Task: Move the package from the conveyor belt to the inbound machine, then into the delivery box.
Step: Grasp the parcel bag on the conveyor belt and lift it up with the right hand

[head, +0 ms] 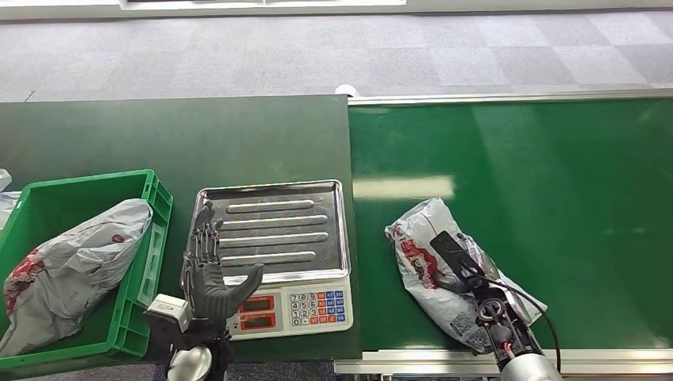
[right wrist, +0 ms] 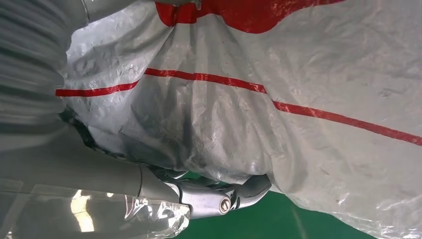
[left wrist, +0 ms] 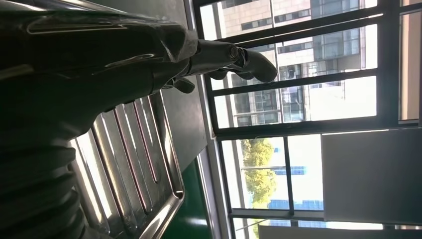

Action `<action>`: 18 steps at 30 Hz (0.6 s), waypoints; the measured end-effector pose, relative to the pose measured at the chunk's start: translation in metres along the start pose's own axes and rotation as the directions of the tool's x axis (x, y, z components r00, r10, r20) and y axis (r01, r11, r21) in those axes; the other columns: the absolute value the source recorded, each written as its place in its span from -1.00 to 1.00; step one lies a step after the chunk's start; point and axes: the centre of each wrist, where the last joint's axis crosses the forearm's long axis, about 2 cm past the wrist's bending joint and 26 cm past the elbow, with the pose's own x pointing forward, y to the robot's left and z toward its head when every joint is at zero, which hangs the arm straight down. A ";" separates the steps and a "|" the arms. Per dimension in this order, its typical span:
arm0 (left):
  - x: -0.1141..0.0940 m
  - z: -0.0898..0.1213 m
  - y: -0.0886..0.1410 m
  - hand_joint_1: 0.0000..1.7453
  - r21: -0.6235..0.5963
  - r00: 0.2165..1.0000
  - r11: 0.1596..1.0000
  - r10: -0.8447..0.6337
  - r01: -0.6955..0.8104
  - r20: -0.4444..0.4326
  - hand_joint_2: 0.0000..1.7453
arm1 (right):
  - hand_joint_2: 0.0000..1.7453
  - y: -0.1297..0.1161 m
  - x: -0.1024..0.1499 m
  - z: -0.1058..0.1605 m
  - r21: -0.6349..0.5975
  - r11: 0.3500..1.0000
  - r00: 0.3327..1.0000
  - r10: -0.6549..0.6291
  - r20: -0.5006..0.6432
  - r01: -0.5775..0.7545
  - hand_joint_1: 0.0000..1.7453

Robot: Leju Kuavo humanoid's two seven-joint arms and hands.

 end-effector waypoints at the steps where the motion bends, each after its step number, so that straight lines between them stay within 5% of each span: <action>1: -0.001 0.000 0.000 -1.00 0.000 1.000 1.000 0.001 -0.001 -0.002 1.00 | 1.00 0.000 0.000 0.000 0.008 1.000 1.000 0.006 -0.005 -0.006 -1.00; 13: -0.005 0.001 -0.002 -1.00 -0.005 1.000 1.000 0.005 -0.005 -0.019 1.00 | 1.00 0.001 0.000 0.000 0.034 0.999 0.999 0.032 -0.008 -0.032 -0.99; 17: -0.005 0.001 -0.002 -1.00 -0.004 1.000 1.000 0.006 -0.006 -0.021 1.00 | 1.00 0.002 0.001 0.000 0.049 0.998 0.999 0.037 -0.014 -0.036 0.86; 18: -0.005 0.001 -0.002 -1.00 -0.003 1.000 1.000 0.007 -0.008 -0.022 1.00 | 1.00 0.002 0.001 0.000 0.052 0.998 0.999 0.039 -0.016 -0.038 0.98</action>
